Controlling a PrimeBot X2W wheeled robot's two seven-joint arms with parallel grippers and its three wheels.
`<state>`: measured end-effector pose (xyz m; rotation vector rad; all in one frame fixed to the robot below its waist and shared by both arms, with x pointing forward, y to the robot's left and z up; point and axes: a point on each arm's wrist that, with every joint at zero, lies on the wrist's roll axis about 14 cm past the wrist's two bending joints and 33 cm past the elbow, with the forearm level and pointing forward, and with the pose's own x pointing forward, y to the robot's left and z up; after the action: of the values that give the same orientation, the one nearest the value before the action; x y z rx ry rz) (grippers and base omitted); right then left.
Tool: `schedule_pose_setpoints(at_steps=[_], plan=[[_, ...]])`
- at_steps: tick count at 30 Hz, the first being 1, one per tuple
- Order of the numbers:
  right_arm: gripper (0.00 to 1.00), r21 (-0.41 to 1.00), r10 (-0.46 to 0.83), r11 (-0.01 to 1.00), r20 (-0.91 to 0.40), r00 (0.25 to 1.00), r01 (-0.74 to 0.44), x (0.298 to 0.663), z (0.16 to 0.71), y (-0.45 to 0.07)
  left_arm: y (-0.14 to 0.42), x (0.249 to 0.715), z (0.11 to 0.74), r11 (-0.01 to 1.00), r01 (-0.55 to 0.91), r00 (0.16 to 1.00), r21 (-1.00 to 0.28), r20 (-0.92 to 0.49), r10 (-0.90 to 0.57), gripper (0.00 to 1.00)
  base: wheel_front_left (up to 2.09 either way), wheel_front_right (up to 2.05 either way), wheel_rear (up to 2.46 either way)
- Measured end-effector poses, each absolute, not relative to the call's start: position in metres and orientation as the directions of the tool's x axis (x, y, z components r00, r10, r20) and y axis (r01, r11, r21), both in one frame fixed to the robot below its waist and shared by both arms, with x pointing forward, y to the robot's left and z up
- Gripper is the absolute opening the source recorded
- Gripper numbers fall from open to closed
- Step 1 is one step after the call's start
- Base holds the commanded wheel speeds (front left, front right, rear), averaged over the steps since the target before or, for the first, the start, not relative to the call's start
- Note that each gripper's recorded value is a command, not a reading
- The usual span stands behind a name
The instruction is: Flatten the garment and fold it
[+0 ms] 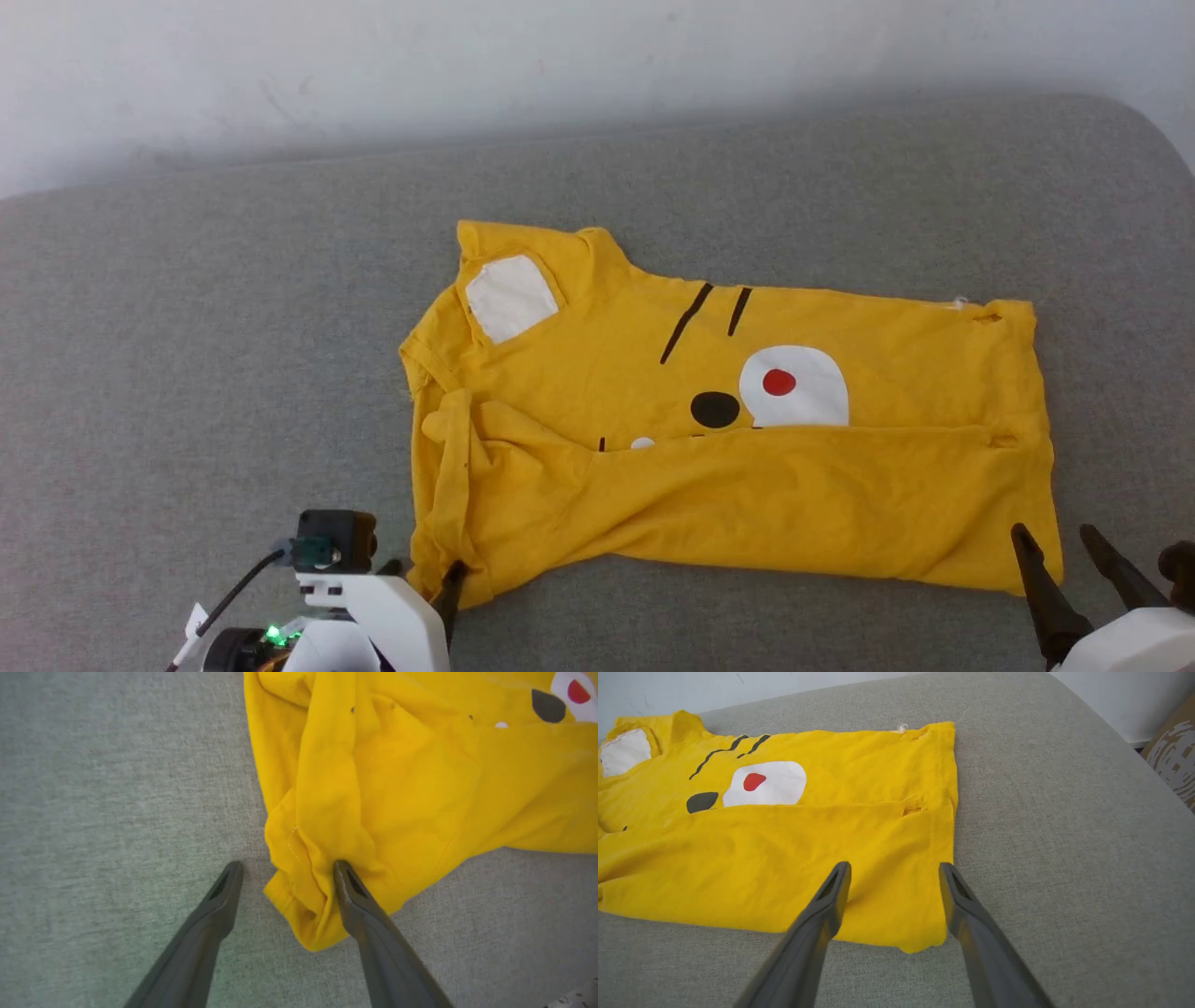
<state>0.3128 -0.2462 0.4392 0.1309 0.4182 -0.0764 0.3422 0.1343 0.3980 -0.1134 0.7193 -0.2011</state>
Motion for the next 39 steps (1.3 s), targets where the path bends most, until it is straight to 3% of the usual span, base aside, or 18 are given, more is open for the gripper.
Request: schedule_pose_setpoints(at_steps=[7, 8, 9, 10, 21, 27, 37, 38, 39], plan=[[1.0, 0.111, -0.051, 0.987, -0.442, 0.895, 0.112, 0.315, 0.428, -0.249, 0.116, 0.339, 0.384, 0.96, 0.157, 0.655, -0.233, -0.703, -0.278, 1.0, 0.0, 0.0, 0.0], [1.0, 0.112, -0.049, 0.988, -0.444, 0.895, 0.11, 0.316, 0.427, -0.248, 0.114, 0.339, 0.383, 0.958, 0.167, 0.651, -0.235, -0.704, -0.286, 0.68, 0.0, 0.0, 0.0], [1.0, 0.113, -0.044, 0.988, -0.448, 0.893, 0.106, 0.317, 0.426, -0.247, 0.114, 0.34, 0.382, 0.957, 0.169, 0.648, -0.236, -0.705, -0.289, 0.24, 0.0, 0.0, 0.0], [1.0, 0.115, -0.038, 0.988, -0.453, 0.891, 0.1, 0.318, 0.424, -0.246, 0.114, 0.34, 0.381, 0.957, 0.167, 0.647, -0.237, -0.706, -0.288, 0.0, 0.0, 0.0, 0.0], [1.0, 0.041, -0.041, 0.997, -0.436, 0.899, 0.065, 0.336, 0.44, -0.263, 0.112, 0.343, 0.386, 0.951, 0.136, 0.689, -0.276, -0.663, -0.291, 0.0, 0.0, 0.0, 0.0], [1.0, 0.013, -0.068, 0.996, -0.593, 0.802, 0.094, 0.316, 0.409, -0.277, 0.117, 0.34, 0.389, 0.952, 0.12, 0.704, -0.283, -0.651, -0.283, 0.0, 0.0, 0.0, 0.0], [1.0, 0.086, -0.034, 0.988, -0.695, 0.718, 0.131, 0.301, 0.367, -0.262, 0.119, 0.34, 0.388, 0.952, 0.108, 0.705, -0.287, -0.653, -0.277, 0.0, 0.0, 0.0, 0.0], [0.61, 0.099, -0.022, 0.987, -0.704, 0.71, 0.129, 0.302, 0.364, -0.259, 0.119, 0.34, 0.388, 0.952, 0.107, 0.705, -0.287, -0.653, -0.276, 0.0, 0.0, 0.0, 0.0], [0.0, 0.111, -0.018, 0.985, -0.703, 0.711, 0.134, 0.304, 0.364, -0.258, 0.119, 0.34, 0.388, 0.952, 0.107, 0.706, -0.287, -0.652, -0.276, 0.0, 0.0, 0.0, 0.0]])
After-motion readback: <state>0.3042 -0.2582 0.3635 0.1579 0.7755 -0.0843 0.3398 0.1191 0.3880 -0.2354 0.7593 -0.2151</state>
